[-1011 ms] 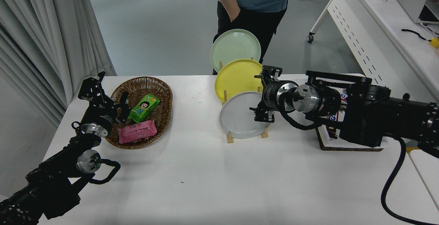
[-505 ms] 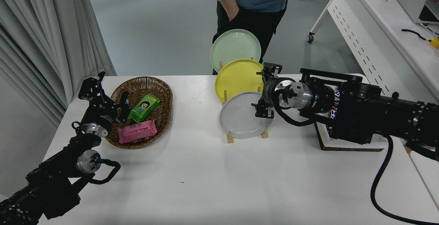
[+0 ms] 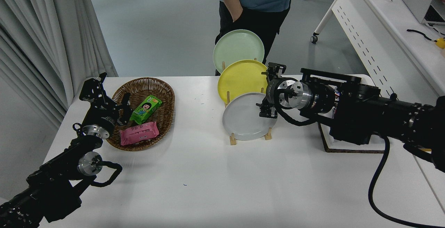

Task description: Place the plate on the table

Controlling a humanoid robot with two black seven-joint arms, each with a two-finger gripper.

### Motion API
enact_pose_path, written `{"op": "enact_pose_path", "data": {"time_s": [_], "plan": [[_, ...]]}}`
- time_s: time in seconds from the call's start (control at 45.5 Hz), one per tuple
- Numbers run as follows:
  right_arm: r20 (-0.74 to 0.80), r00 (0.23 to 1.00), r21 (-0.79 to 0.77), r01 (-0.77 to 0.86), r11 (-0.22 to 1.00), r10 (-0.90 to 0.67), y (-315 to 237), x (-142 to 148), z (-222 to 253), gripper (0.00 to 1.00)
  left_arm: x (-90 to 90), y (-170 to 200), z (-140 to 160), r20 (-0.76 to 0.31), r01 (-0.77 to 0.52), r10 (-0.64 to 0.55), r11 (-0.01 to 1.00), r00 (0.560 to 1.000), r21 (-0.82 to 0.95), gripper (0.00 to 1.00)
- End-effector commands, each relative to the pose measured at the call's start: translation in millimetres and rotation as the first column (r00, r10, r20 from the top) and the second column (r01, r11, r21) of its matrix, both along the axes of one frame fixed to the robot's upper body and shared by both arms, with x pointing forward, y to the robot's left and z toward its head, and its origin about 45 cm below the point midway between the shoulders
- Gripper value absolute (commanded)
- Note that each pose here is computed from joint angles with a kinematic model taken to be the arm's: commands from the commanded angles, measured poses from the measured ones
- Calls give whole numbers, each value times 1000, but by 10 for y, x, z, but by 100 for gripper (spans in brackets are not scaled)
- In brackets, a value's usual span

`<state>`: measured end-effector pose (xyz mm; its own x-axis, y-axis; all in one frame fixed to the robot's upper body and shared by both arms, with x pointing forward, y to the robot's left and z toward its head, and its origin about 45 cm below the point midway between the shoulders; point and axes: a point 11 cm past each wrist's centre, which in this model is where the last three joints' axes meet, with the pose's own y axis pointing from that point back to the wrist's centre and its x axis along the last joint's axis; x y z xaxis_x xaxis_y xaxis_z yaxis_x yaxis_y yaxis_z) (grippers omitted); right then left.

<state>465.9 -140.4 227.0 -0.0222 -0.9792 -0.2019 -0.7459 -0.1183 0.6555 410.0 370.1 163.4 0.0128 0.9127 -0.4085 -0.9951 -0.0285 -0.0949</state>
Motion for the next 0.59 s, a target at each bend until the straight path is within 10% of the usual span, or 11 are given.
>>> {"op": "enact_pose_path", "data": {"time_s": [0.0, 0.571], "plan": [[16, 1000, -2, -5, 1000, 5, 41, 39, 8, 99, -2, 8, 1, 0, -1, 1, 1000, 1000, 1, 100], [69, 996, -27, -53, 998, 55, 91, 127, -44, 87, -1, 0, -1, 0, 0, 0, 1000, 1000, 1, 100]]}}
